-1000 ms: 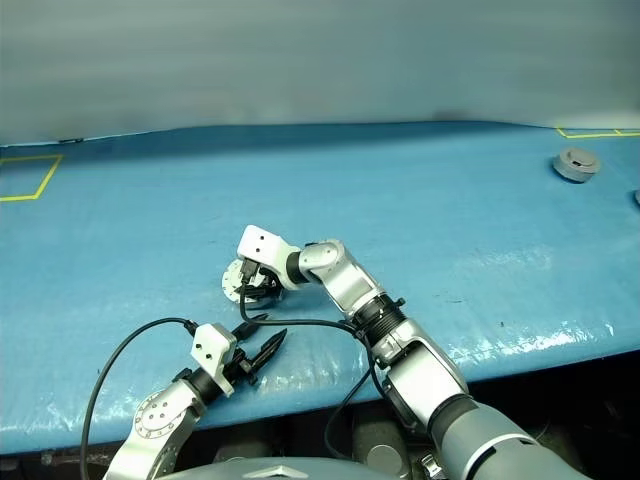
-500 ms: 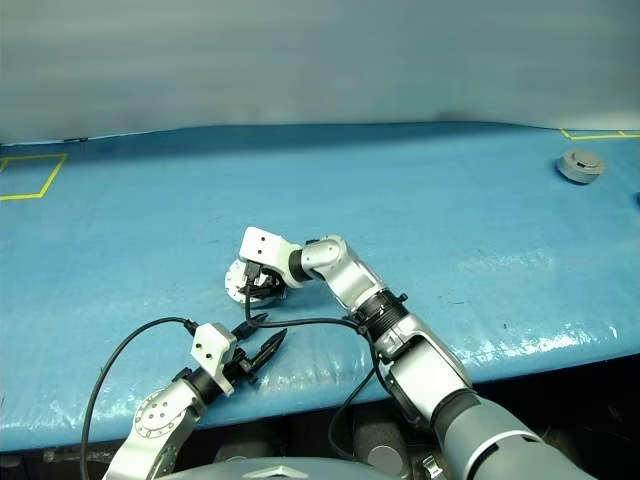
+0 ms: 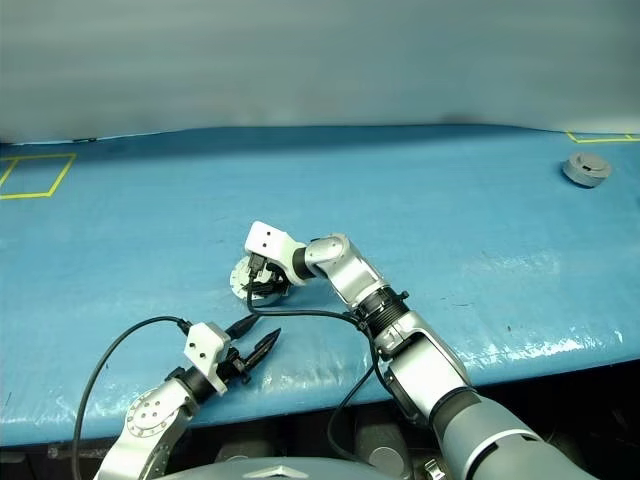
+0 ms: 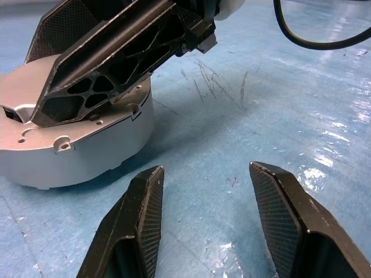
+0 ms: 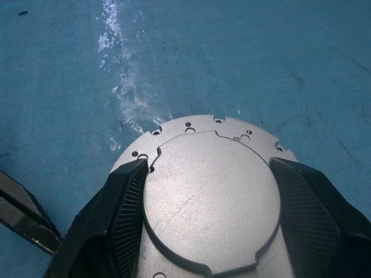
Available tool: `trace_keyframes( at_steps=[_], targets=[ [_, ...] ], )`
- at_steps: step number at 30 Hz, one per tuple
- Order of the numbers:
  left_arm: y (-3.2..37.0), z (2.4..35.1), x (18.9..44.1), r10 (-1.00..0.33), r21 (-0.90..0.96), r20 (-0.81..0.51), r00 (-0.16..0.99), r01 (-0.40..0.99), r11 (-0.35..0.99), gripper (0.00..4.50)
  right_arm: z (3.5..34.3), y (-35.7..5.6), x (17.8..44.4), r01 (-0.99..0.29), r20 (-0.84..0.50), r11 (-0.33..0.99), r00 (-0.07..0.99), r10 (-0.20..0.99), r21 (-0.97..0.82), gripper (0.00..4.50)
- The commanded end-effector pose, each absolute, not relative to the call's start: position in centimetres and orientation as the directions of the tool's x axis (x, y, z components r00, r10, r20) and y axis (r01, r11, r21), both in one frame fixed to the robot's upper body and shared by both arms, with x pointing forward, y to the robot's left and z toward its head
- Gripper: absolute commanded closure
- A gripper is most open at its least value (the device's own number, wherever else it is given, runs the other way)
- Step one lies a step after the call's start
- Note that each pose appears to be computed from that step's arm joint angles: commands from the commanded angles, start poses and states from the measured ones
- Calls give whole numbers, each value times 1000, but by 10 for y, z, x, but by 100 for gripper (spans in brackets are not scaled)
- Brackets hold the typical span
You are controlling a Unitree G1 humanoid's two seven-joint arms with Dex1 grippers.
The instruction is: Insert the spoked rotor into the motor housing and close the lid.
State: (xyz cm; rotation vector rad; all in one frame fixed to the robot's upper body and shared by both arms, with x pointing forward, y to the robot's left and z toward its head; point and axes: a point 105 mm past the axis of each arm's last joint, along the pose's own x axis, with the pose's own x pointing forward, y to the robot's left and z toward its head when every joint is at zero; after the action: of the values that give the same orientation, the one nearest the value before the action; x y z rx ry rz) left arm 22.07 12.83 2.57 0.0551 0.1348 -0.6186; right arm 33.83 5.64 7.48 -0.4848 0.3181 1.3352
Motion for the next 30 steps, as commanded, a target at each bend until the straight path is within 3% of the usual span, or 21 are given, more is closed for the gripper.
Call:
trace_keyframes(
  at_steps=[1, 4, 7, 13, 18, 20, 24, 30],
  targets=[
    [151, 53, 231, -484, 19, -74, 872, 486, 874, 196, 33, 25, 341, -965, -626, 246, 245, 740, -87, 147],
    [170, 61, 236, -418, -36, -87, 904, 416, 908, 196, 33, 25, 341, -965, -625, 249, 247, 741, -87, 147],
    [193, 77, 244, -365, -156, -80, 928, 350, 924, 254, 34, 25, 342, -963, -622, 254, 252, 742, -87, 147],
    [213, 98, 267, -271, -291, -61, 961, 243, 926, 449, 35, 25, 343, -962, -620, 260, 257, 741, -88, 147],
    [217, 109, 294, -204, -430, -49, 978, 164, 888, 449, 35, 24, 344, -960, -619, 264, 261, 741, -90, 147],
    [213, 104, 301, -193, -421, -131, 972, 121, 899, 449, 35, 25, 344, -960, -618, 265, 263, 741, -91, 147],
    [188, 99, 304, -404, -532, -210, 890, 243, 811, 449, 36, 26, 344, -960, -613, 265, 265, 744, -92, 147],
    [170, 82, 297, -507, -532, -332, 795, 286, 797, 449, 36, 27, 343, -961, -611, 260, 261, 747, -91, 147]
  ],
)
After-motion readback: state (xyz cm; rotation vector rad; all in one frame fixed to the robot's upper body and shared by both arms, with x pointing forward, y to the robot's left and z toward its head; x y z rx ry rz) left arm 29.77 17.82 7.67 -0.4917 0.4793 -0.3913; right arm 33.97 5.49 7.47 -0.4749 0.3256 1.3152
